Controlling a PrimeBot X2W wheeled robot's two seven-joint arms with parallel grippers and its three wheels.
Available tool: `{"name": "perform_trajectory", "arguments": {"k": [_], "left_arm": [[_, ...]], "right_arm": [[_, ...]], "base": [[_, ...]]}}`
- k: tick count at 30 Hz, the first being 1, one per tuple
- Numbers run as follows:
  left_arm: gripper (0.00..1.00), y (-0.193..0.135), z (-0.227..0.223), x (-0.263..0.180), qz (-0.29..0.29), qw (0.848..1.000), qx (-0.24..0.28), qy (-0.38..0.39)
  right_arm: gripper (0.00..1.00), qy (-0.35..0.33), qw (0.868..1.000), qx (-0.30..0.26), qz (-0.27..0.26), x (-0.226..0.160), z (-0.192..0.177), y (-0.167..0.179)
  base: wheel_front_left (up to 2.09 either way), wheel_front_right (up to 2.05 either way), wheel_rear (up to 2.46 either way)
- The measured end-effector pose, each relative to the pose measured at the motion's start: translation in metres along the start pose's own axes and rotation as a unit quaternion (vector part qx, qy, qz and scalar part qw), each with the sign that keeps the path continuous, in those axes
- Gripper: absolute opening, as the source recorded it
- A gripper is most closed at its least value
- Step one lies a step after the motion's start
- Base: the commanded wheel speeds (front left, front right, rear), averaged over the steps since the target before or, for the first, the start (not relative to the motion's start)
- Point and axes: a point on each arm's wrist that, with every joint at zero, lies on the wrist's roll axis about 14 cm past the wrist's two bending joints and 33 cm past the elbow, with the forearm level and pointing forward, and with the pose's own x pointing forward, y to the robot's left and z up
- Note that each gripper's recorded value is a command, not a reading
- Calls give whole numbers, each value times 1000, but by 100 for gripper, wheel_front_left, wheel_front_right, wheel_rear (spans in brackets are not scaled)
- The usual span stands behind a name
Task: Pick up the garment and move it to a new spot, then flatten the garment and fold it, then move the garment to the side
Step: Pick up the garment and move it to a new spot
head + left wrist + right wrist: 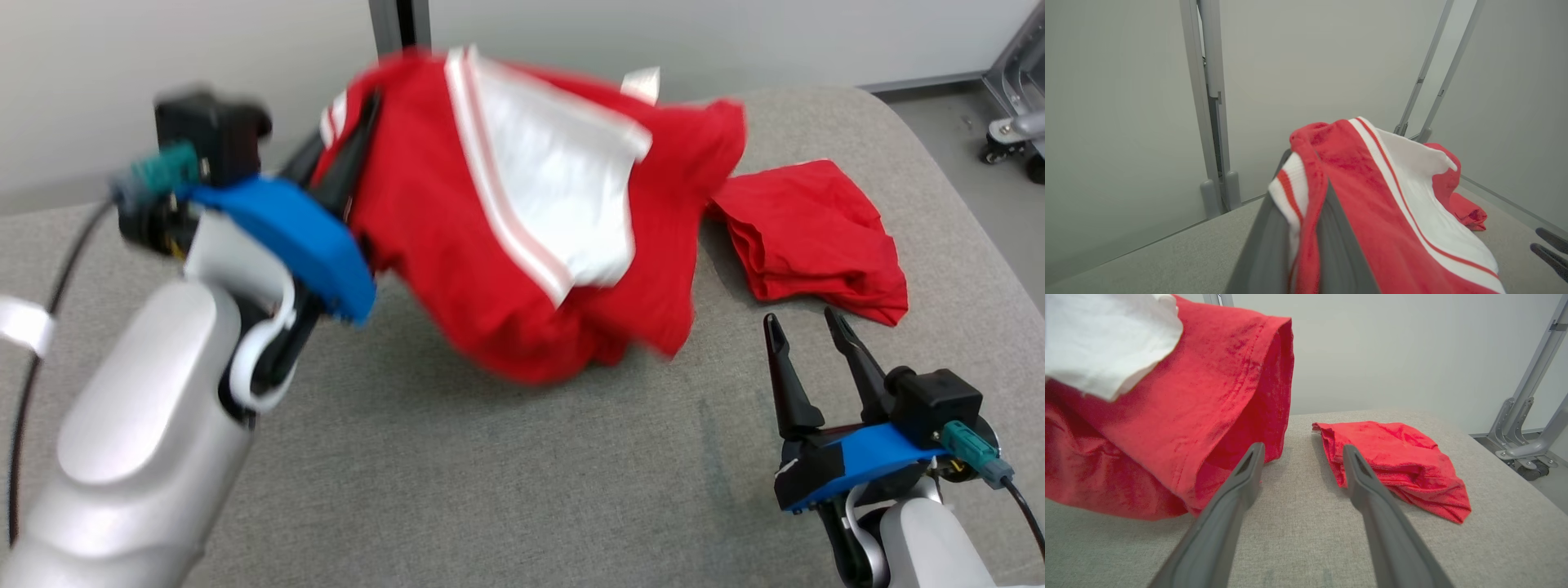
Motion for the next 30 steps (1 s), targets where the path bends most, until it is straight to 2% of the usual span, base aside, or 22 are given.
{"name": "perform_trajectory", "arguments": {"k": [5,6,7,8,12,17,24,27,30], "left_arm": [[2,44,-121,-27,84,988,-67,110],[38,52,-138,-34,101,984,-71,124],[82,60,-152,-41,117,981,-72,135],[100,66,-162,-47,130,979,-76,140],[100,78,-183,-66,160,974,-79,141],[100,81,-175,-79,171,976,-69,113],[100,82,-134,-90,176,982,-39,50],[100,81,-114,-97,185,982,-38,17],[100,76,-113,-114,203,978,-51,5]], "right_arm": [[100,9,1000,4,-3,4,-9,-1],[100,8,1000,5,-3,6,-10,-1],[100,7,1000,6,-3,7,-10,-1],[100,9,1000,6,-3,8,-12,-1],[100,16,1000,7,0,11,-19,1],[100,14,1000,8,17,16,-18,13],[100,-10,999,-15,48,25,0,33],[100,-20,998,-24,57,27,9,40],[100,-26,997,-28,66,27,15,46]], "base": [[0,0,0],[0,0,0],[0,0,0],[0,0,0],[0,0,0],[0,0,0],[0,0,0],[0,0,0],[0,0,0]]}}
